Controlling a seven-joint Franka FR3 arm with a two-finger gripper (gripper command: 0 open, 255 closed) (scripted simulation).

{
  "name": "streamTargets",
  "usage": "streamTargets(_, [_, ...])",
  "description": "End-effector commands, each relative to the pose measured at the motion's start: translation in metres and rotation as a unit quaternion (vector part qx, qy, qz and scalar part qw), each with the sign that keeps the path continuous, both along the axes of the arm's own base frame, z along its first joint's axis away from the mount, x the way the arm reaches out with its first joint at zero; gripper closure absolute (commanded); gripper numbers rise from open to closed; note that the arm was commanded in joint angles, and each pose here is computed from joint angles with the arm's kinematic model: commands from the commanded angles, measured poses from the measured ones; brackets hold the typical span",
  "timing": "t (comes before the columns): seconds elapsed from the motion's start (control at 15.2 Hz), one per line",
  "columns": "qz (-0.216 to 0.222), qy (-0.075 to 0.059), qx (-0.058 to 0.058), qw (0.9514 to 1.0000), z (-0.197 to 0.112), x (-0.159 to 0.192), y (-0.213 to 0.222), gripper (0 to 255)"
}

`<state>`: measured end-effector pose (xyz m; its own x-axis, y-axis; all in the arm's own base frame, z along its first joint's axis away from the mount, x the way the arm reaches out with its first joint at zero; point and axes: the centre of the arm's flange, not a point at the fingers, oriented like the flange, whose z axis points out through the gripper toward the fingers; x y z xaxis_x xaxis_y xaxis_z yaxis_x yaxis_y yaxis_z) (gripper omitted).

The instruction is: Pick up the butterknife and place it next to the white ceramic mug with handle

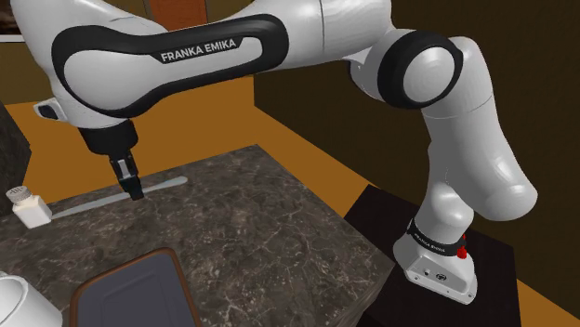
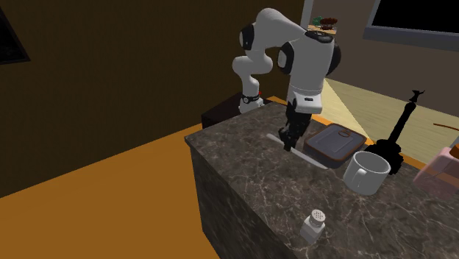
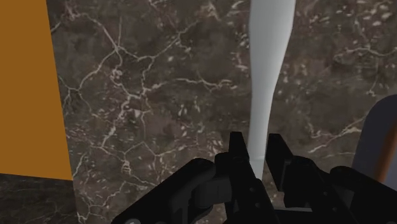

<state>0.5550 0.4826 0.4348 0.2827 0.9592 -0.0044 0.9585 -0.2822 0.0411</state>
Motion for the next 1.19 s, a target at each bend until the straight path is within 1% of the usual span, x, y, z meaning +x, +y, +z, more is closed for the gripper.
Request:
streamTargets(0.0, [0.000,0.000,0.000,1.0000,-0.013,0.000,0.000,255])
streamTargets(0.86, [0.000,0.000,0.000,1.0000,-0.082,0.000,0.000,255])
streamTargets(1.12, [0.000,0.000,0.000,1.0000,-0.085,0.000,0.000,255])
